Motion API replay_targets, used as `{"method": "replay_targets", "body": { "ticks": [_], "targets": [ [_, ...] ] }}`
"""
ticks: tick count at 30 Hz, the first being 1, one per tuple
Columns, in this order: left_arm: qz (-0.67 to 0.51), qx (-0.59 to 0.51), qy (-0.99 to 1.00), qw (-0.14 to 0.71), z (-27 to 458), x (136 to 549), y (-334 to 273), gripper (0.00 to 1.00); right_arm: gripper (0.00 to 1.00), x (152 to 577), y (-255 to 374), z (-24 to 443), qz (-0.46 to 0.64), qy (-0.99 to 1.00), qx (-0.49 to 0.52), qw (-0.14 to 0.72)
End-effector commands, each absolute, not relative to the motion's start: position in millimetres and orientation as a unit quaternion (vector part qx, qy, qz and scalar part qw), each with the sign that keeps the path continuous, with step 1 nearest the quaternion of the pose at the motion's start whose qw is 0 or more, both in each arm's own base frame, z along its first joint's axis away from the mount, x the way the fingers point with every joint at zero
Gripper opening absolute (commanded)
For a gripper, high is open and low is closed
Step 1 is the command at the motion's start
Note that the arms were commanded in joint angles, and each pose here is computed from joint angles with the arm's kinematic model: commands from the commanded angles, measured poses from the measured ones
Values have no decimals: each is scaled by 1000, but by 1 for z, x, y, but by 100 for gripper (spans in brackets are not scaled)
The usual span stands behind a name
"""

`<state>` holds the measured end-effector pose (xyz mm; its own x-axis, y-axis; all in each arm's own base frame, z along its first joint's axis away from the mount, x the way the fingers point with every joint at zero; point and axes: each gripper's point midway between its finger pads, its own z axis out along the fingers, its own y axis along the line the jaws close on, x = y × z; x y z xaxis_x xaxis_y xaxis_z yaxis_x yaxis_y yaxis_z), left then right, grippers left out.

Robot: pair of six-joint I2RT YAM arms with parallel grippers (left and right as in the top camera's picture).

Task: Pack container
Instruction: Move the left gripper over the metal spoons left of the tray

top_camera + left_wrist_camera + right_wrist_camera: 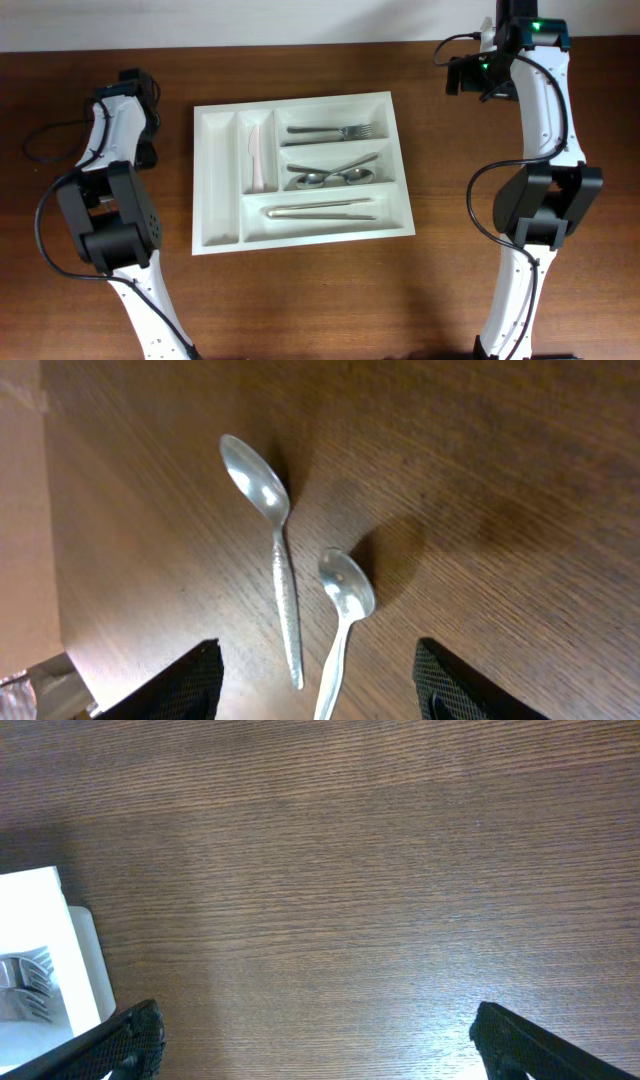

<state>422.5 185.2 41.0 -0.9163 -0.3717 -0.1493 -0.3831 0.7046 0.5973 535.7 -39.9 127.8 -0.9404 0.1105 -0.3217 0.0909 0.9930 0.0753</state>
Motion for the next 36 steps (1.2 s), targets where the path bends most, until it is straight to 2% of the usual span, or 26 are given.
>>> {"method": "replay_targets", "body": {
  "ticks": [1, 28, 31, 36],
  "targets": [
    [348, -199, 916, 2, 35, 416, 192, 63, 99, 536, -44, 130, 31, 984, 52, 168],
    [351, -203, 914, 11, -35, 396, 189, 62, 99, 536, -44, 130, 31, 984, 52, 168],
    [352, -203, 914, 6, -40, 391, 188, 52, 99, 536, -44, 130, 31, 984, 52, 168],
    [337, -202, 919, -8, -52, 381, 182, 26, 99, 536, -44, 130, 31, 984, 52, 168]
  ]
}}
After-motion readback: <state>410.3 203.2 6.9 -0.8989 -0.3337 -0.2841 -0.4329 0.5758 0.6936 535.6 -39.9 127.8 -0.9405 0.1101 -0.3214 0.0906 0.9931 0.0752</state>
